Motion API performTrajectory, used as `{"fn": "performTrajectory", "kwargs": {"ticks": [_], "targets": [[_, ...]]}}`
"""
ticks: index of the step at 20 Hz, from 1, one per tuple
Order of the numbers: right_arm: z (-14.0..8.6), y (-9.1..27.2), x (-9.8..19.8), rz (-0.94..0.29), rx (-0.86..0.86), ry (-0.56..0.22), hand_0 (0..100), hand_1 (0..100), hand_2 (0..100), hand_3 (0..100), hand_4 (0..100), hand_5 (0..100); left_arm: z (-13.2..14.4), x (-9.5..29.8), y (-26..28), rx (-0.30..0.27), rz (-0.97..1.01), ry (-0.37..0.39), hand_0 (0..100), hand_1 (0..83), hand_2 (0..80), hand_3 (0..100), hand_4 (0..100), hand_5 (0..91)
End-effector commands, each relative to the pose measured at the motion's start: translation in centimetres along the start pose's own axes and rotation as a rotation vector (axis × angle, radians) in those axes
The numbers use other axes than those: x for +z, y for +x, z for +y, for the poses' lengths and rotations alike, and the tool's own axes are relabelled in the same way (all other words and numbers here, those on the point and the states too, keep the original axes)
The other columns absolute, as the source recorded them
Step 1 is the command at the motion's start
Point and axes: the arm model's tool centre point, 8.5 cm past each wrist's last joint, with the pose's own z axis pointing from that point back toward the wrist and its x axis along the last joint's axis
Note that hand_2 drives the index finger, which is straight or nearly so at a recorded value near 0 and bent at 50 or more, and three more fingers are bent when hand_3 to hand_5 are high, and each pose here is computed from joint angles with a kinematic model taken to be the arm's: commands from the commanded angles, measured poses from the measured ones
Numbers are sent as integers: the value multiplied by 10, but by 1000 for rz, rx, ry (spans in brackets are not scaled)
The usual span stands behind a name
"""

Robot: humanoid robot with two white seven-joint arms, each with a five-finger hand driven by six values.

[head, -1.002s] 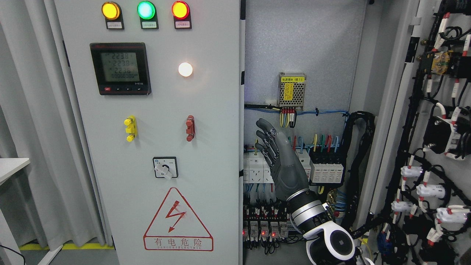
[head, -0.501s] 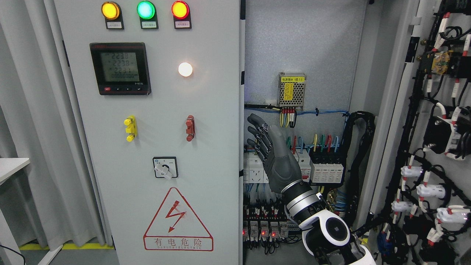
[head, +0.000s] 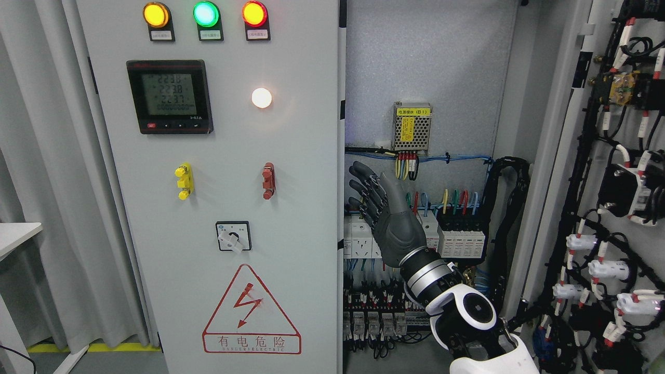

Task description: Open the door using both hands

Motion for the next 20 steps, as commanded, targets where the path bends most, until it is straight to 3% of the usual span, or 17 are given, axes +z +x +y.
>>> {"fn": "performTrajectory", "kwargs": {"ticks": [1, 8, 20], "targets": [[-2, 5, -4, -8, -32, 28, 219, 0, 0, 0, 0, 0, -1, -1, 20, -10, -48, -11, 290, 0, 28, 28, 34, 0], [2, 13, -8, -18, -28, 89, 219, 0, 0, 0, 0, 0, -2, -1, 20, -8, -53, -15, 290, 0, 28, 28, 34, 0], [-1, 3, -9, 27, -46, 120, 219, 0, 0, 0, 0, 0, -3, -2, 20, -8, -53, -16, 290, 0, 28, 28, 34, 0]]}}
